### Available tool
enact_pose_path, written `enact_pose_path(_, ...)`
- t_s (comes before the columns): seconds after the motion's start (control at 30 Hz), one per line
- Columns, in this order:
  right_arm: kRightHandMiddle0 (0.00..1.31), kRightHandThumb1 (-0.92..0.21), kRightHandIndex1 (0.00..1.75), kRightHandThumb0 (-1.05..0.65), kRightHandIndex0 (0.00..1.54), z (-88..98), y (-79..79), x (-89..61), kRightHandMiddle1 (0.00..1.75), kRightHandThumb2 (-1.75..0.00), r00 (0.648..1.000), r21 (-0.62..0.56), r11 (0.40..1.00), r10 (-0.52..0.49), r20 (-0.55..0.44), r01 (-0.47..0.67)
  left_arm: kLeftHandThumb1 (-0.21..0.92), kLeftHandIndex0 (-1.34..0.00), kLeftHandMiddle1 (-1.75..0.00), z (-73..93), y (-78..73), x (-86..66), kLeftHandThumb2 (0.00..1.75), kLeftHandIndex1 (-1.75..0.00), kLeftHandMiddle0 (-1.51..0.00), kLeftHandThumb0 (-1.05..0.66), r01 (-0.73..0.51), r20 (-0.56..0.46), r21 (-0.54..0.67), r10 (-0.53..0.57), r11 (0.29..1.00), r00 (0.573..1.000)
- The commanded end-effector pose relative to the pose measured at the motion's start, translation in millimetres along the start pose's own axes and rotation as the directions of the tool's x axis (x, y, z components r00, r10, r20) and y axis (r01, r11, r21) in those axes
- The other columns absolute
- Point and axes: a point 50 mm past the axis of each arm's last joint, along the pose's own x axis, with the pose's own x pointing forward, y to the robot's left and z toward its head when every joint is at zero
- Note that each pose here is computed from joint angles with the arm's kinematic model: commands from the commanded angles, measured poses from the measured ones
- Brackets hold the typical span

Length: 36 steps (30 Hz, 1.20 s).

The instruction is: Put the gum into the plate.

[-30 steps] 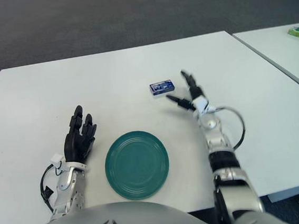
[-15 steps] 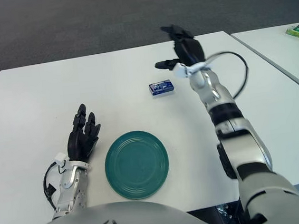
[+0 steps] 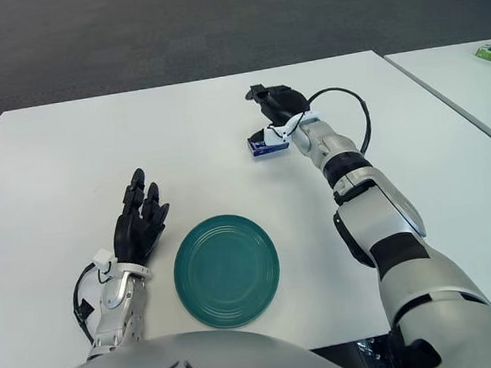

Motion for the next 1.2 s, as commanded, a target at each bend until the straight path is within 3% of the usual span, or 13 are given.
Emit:
enact_pose_path(0.0, 0.00, -0.92, 0.01, -0.84, 0.36, 7.6, -0.7, 3.9, 0.79, -0.33, 0.999, -0.022, 1.000, -0.001, 0.037, 0.002, 0.89, 0.00, 0.00, -15.9, -6.7, -8.0, 0.00, 0.00, 0.00, -0.88, -0.039, -0.078, -0.043, 0.035, 0.998, 0.996)
enact_pose_path(0.3, 0.00, -0.92, 0.00, -0.82, 0.34, 8.2, 24.1, -4.7, 0.69, -0.37, 0.995, -0.020, 0.996, 0.092, 0.032, -0.091, 0.88, 0.00, 0.00, -15.5, -7.3, -8.5, 0.00, 0.00, 0.00, -0.86, -0.044, -0.086, -0.058, 0.039, 0.997, 0.996)
enact_pose_path(0.53, 0.00, -0.92, 0.01, -0.79, 0.37, 1.0, 64.9, -24.9, 0.65, -0.32, 0.972, -0.028, 0.973, 0.228, -0.053, -0.230, 0.86, 0.00, 0.00, -16.1, -8.5, -7.9, 0.00, 0.00, 0.00, -0.85, -0.043, -0.091, -0.080, 0.036, 0.996, 0.995)
enact_pose_path(1.17, 0.00, -0.92, 0.00, -0.72, 0.37, -5.1, 101.5, -48.2, 0.57, -0.32, 0.905, -0.090, 0.905, 0.402, -0.140, -0.416, 0.87, 0.00, 0.00, -16.8, -8.9, -6.7, 0.01, 0.00, 0.00, -0.85, -0.053, -0.095, -0.096, 0.044, 0.994, 0.994)
